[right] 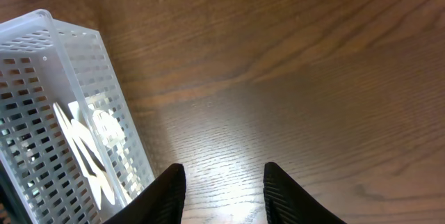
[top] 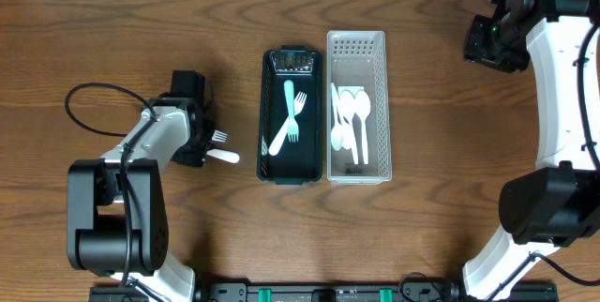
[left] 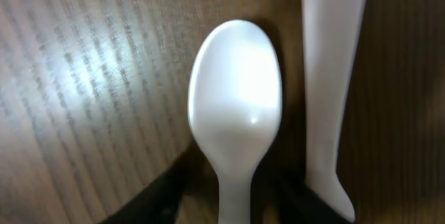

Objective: Pack container
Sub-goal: 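Move the left gripper back and grasp a white spoon, then lower the white spoon into the dark green tray with the left gripper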

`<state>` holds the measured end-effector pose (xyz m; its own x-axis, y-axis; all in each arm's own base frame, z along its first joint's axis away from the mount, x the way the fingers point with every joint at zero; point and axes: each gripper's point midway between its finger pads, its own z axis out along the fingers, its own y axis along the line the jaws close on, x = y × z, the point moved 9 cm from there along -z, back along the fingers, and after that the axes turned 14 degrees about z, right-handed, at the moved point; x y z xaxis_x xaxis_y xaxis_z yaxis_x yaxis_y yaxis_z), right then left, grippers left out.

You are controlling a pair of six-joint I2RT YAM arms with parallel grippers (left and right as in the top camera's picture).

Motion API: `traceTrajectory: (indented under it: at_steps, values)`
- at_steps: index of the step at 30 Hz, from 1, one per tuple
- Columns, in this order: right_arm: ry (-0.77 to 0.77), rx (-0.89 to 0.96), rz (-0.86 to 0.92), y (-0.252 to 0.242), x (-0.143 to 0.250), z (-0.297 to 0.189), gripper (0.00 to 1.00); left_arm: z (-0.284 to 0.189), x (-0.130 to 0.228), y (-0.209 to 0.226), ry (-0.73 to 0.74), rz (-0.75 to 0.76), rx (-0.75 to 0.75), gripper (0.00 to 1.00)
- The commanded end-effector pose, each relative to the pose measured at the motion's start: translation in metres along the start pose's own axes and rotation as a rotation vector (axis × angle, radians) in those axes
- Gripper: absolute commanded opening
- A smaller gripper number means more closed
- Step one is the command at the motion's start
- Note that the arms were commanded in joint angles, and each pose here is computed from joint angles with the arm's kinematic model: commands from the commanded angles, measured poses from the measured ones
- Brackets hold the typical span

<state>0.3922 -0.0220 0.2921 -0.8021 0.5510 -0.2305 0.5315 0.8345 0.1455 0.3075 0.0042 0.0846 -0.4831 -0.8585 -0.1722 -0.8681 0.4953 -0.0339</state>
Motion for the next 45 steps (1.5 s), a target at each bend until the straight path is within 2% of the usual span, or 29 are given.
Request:
traceTrajectory:
  at_steps: [1, 3, 6, 10, 16, 22, 26, 32, 35, 40, 42, 45]
  values:
    - [0.004, 0.012, -0.003, -0.003, -0.002, 0.003, 0.39, 0.011, 0.002, 0.004, 0.020, 0.020, -0.028, 0.36]
    - [0.004, 0.012, -0.003, -0.003, -0.002, 0.003, 0.39, 0.011, 0.003, 0.003, 0.024, 0.020, -0.024, 0.30]
    - [0.005, 0.012, -0.003, -0.003, -0.002, 0.003, 0.39, 0.011, 0.003, 0.003, 0.029, 0.020, -0.022, 0.13]
    - [0.009, 0.014, -0.003, -0.003, -0.001, 0.003, 0.39, 0.011, 0.003, 0.003, 0.033, 0.019, -0.020, 0.06]
    - [0.009, 0.015, -0.003, -0.004, -0.001, 0.003, 0.39, 0.005, 0.002, 0.000, 0.032, 0.075, 0.004, 0.06]
    - [0.008, 0.014, -0.003, -0.003, -0.002, 0.003, 0.39, -0.048, -0.010, -0.014, -0.029, 0.233, 0.117, 0.06]
    - [-0.001, 0.008, 0.000, -0.003, -0.003, 0.003, 0.39, -0.106, -0.011, -0.028, -0.126, 0.400, 0.240, 0.06]
    - [-0.011, 0.000, 0.008, -0.001, -0.004, 0.003, 0.40, -0.199, 0.016, -0.070, -0.307, 0.890, 0.460, 0.06]
    - [-0.012, -0.003, 0.008, -0.001, -0.005, 0.003, 0.40, -0.223, 0.038, -0.087, -0.370, 1.088, 0.523, 0.06]
    - [-0.007, 0.000, 0.008, -0.002, -0.004, 0.003, 0.39, -0.214, 0.076, -0.107, -0.357, 1.322, 0.522, 0.06]
    - [-0.004, 0.002, 0.008, -0.002, -0.004, 0.003, 0.40, -0.198, 0.093, -0.115, -0.315, 1.444, 0.509, 0.06]
    - [0.001, 0.005, 0.008, -0.002, -0.003, 0.003, 0.39, -0.169, 0.111, -0.126, -0.251, 1.539, 0.455, 0.06]
